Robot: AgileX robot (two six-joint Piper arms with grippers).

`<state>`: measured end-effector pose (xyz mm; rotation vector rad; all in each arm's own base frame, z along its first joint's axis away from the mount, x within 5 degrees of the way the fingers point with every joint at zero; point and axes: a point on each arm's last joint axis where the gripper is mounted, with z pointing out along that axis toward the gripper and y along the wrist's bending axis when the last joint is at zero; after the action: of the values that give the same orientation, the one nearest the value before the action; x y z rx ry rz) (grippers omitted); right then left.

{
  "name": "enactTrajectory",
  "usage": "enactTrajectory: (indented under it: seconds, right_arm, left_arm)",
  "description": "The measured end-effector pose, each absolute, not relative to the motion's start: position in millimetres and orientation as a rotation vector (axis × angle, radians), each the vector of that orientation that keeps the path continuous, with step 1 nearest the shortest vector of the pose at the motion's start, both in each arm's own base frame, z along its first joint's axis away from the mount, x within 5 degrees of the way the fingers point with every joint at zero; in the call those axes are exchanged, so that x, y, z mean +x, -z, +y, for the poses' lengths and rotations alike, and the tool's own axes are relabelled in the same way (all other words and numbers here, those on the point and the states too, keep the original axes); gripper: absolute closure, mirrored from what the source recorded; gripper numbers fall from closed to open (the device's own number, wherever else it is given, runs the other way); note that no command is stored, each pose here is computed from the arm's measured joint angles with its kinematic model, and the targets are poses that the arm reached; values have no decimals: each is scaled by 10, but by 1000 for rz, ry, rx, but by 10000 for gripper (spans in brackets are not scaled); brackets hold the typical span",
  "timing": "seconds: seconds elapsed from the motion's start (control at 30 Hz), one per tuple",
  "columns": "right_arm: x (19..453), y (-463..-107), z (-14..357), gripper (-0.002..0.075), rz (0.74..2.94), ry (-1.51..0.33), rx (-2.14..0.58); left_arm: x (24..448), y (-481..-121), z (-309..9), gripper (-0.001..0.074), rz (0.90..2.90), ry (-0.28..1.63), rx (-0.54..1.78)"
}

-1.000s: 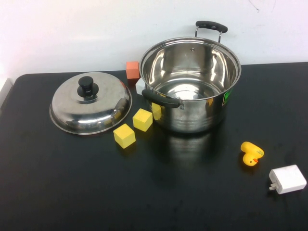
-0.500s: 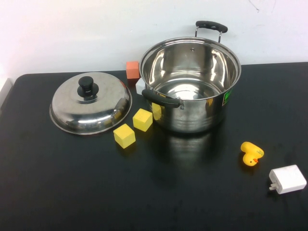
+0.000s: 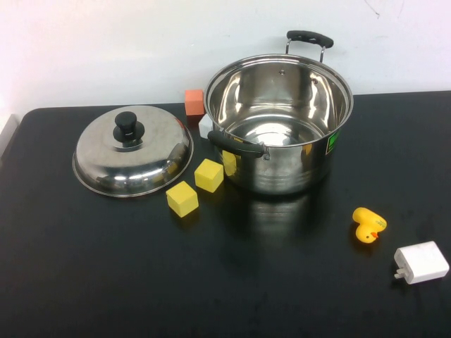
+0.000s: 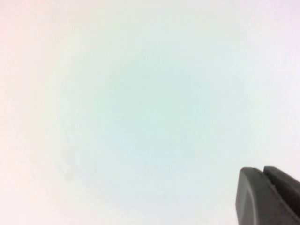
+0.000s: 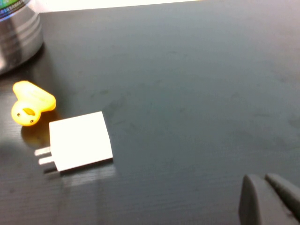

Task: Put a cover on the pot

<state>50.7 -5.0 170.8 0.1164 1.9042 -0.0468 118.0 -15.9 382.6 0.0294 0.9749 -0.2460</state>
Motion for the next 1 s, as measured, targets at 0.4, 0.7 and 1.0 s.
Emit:
enactTrajectory:
  seconds: [0.4,0.7,1.0]
  right_arm:
    - [507,-1708,-50,728,1904,47,116]
    - [507,-1708,-50,728,1904,47,116]
    - [507,-1708,-50,728,1904,47,116]
  left_arm:
    - [2736,-3521,-359,737,1163,302,82]
    - [3661,-2924,-443,514,1298,255,120]
    - [4289,-2429,-469,207,1532,223,103]
